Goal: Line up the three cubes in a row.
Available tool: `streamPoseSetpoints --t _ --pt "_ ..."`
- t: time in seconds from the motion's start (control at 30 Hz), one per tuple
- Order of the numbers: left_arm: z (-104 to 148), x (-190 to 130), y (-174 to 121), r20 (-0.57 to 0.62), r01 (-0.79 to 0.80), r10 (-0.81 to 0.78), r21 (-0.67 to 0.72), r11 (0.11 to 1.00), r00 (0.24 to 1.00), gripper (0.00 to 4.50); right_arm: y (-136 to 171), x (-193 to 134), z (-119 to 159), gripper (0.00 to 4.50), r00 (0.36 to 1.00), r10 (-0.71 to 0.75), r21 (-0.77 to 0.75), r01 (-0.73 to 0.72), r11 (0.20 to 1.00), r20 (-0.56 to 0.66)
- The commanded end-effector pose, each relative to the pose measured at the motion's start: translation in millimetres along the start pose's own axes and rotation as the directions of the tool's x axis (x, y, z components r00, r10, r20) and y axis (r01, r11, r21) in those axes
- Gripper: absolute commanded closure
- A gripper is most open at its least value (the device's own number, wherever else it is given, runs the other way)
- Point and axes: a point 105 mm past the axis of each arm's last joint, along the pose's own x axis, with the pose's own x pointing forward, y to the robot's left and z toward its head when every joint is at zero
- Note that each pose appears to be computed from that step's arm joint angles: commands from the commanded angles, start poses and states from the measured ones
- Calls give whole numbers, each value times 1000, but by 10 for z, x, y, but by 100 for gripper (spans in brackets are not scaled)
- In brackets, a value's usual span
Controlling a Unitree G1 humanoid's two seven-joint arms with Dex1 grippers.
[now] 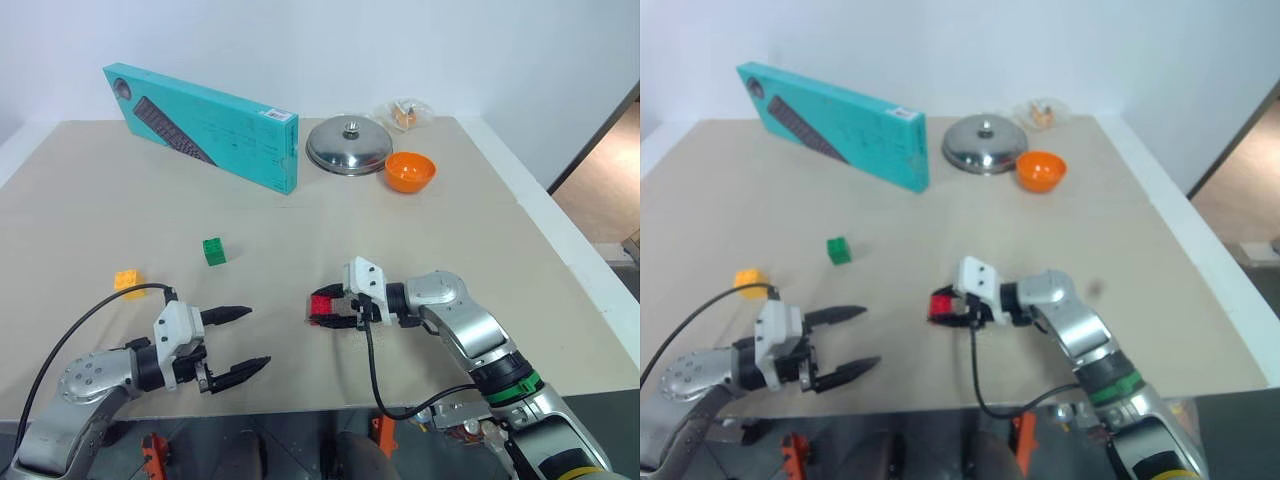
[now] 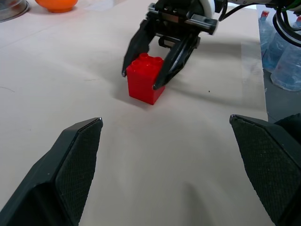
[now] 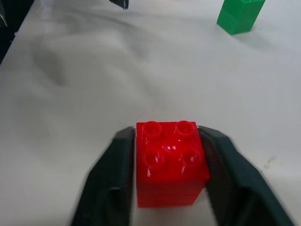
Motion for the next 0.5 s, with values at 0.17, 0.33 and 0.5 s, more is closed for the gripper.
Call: streamPoseSetpoints --t 0.17,0.33,0.5 --pt "97 15 -20 24 7 -8 50 999 1000 0 -51 -64 152 2 999 -16 -61 18 998 29" --pt "93 -15 92 20 -61 60 51 997 998 0 -39 -146 407 2 995 -42 -66 48 997 94" --pt "96 -83 339 23 -234 234 22 972 972 0 6 -314 631 2 981 -114 -36 121 992 155"
